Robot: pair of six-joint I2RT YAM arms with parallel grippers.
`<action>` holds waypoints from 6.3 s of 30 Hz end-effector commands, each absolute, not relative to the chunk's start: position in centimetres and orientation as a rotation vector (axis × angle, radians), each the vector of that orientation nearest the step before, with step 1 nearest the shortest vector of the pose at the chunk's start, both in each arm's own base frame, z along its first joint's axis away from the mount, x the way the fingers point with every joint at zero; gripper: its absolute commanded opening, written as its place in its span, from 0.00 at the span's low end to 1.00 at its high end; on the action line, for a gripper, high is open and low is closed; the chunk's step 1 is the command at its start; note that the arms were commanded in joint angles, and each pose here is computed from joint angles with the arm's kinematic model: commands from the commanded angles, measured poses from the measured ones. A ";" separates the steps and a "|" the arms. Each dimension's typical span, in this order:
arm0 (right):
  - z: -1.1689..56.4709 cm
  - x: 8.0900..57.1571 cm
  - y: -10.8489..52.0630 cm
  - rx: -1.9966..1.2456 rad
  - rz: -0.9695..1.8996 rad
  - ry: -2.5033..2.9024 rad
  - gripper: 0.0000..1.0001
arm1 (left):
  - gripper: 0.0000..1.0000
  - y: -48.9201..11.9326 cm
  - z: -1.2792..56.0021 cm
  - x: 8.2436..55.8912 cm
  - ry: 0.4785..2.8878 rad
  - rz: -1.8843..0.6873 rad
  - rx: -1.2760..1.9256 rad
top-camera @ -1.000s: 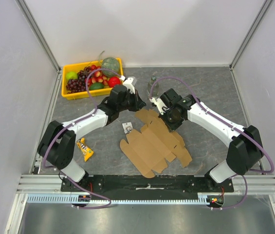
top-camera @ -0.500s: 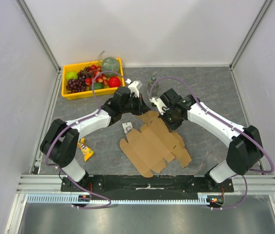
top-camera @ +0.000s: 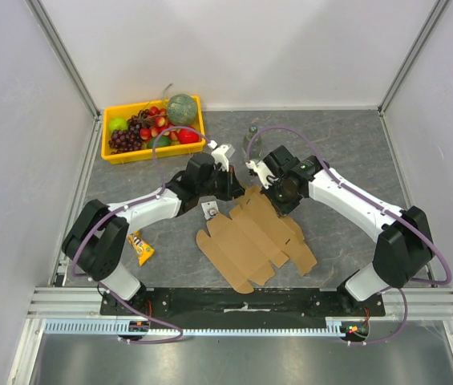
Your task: Fold the paper box
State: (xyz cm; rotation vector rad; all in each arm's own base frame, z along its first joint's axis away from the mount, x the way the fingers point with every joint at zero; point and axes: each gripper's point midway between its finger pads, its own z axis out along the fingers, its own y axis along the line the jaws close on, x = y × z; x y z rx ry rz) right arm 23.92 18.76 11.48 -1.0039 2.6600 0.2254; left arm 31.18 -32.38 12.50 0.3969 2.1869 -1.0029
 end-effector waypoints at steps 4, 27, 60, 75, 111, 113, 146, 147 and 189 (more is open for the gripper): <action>12.1 24.6 19.7 -1.002 0.234 2.618 0.00 | 0.02 -33.2 15.1 30.2 2.094 -1.079 0.403; 12.6 25.9 18.9 -1.054 0.035 2.580 0.00 | 0.02 -32.2 15.7 29.3 2.083 -1.039 0.366; 17.5 27.8 20.0 -1.389 -0.301 2.039 0.00 | 0.61 -20.6 13.2 39.8 2.072 -1.006 0.027; 16.0 28.2 20.0 -1.427 -0.358 2.033 0.00 | 0.49 -25.4 10.8 33.2 1.972 -1.156 0.350; 11.8 28.0 21.0 -1.404 -0.405 1.991 0.00 | 0.47 -25.5 12.0 30.3 1.808 -1.223 0.478; 12.1 28.2 21.2 -1.374 -0.400 1.985 0.00 | 0.47 -25.6 12.2 30.5 1.803 -1.226 0.481; 13.7 30.3 20.2 -1.340 -0.599 1.922 0.00 | 0.56 -27.2 11.3 28.1 1.696 -1.328 0.656; 13.7 30.3 20.2 -1.341 -0.596 1.922 0.00 | 0.57 -27.3 11.1 28.2 1.699 -1.322 0.660; 12.6 29.6 20.1 -1.361 -0.562 1.959 0.02 | 0.61 -29.6 9.0 27.4 1.785 -1.097 0.704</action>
